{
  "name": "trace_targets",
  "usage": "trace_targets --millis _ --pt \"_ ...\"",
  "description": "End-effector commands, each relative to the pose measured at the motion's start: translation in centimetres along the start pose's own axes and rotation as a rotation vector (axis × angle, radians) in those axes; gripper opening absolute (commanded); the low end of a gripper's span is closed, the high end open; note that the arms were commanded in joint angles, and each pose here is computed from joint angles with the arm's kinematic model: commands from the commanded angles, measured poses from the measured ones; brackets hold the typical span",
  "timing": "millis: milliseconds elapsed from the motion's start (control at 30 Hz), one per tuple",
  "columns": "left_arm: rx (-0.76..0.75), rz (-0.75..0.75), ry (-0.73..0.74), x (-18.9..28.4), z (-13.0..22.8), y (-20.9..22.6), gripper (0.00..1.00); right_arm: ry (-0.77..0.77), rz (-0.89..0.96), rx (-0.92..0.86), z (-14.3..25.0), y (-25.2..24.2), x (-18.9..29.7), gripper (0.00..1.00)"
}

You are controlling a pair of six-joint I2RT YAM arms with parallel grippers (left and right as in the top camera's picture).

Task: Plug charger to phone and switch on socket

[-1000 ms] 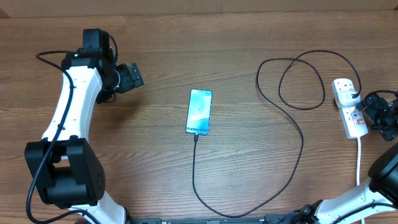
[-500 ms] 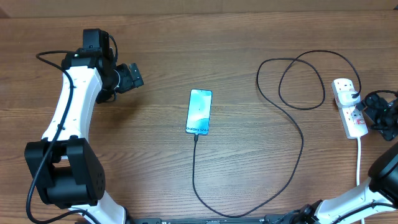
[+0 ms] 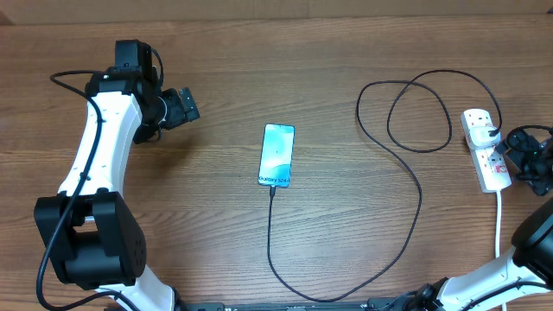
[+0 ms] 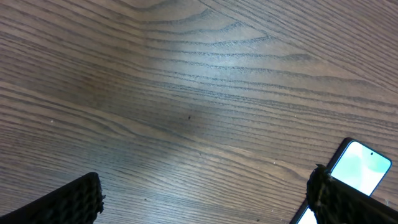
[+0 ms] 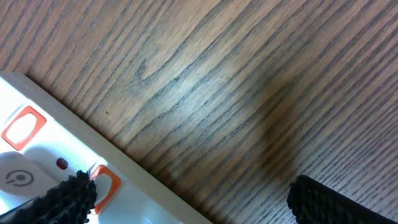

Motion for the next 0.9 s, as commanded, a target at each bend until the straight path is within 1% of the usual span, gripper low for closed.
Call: trace_targets --millis 0,133,400,867 --pt "-0.028 -0.009 -0.014 0.2 -0.2 -0.1 1.00 0.007 0.013 0.002 0.4 -0.2 -0.3 1.00" --pt "-0.028 -0.009 -0.013 0.2 -0.2 -0.1 1.00 -0.015 0.056 -0.027 -0.1 -0.8 -0.3 1.00" --pt "-0.028 -0.009 -0.014 0.2 -0.2 -0.1 1.00 -0.055 0.051 -0.023 -1.0 -0.7 -0.3 1.00" --pt "-0.028 -0.009 -0.013 0.2 -0.2 -0.1 1.00 -0.031 0.053 -0.025 -0.4 -0.8 -0.3 1.00"
Point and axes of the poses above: each gripper's point midway between its finger pads, its own x axis back along the fingers, its own y axis along the line the jaws close on, z = x × y, the point moved 2 cm from there along x, back along the fingers, and after that the axes turned 3 degrees about x, right-handed, at the moved point
